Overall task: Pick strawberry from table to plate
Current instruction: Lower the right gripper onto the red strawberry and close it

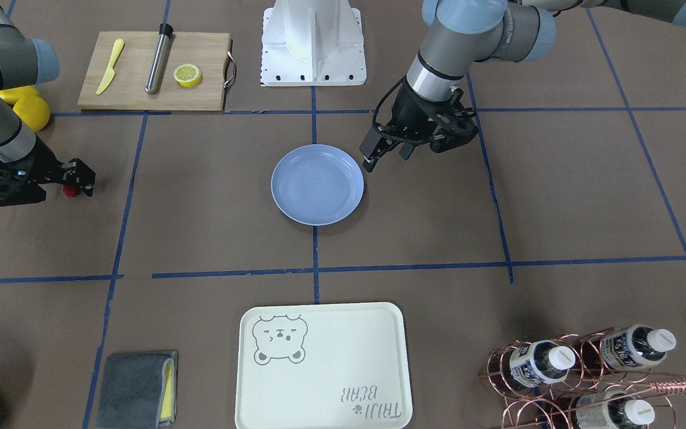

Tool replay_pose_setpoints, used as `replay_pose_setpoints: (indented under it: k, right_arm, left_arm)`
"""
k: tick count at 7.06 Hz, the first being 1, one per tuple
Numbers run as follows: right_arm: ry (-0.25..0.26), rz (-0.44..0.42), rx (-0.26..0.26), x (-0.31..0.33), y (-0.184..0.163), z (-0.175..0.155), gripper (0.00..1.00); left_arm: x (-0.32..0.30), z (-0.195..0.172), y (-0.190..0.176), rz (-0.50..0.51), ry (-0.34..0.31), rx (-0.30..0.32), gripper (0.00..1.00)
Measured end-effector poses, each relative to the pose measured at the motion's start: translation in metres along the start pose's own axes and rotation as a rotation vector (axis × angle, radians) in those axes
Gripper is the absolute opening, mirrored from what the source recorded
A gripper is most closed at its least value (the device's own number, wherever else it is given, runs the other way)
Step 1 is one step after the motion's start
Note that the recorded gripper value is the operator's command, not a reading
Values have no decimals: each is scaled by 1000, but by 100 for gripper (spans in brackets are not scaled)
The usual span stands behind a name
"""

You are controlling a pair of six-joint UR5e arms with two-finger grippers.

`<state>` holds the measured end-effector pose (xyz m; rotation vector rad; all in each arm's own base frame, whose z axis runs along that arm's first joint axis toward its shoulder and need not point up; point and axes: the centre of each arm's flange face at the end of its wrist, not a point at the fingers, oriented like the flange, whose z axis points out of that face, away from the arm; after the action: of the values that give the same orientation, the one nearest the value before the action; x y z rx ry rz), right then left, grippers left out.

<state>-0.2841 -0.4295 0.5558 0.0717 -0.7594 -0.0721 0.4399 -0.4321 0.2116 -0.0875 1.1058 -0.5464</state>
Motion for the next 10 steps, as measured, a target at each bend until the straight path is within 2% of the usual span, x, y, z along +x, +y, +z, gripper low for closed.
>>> replay_pose_setpoints:
  k: [5, 6, 7, 8, 9, 10]
  right_arm:
    - [-22, -6, -11, 4, 6, 1, 99]
    - [-23, -5, -14, 6, 9, 1, 90]
    - [-23, -4, -16, 7, 11, 0, 77]
    - [-25, -5, -16, 7, 12, -2, 60]
    - [-28, -7, -14, 6, 12, -3, 51]
    - [-31, -9, -12, 5, 12, -5, 31]
  left_arm:
    - [0, -2, -3, -3, 2, 5, 100]
    - [0, -2, -3, -3, 2, 5, 100]
    - [0, -2, -4, -3, 2, 5, 100]
    - [0, -2, -4, -3, 2, 6, 100]
    - [0, -2, -4, -4, 2, 6, 100]
    - [0, -2, -4, -4, 2, 7, 100]
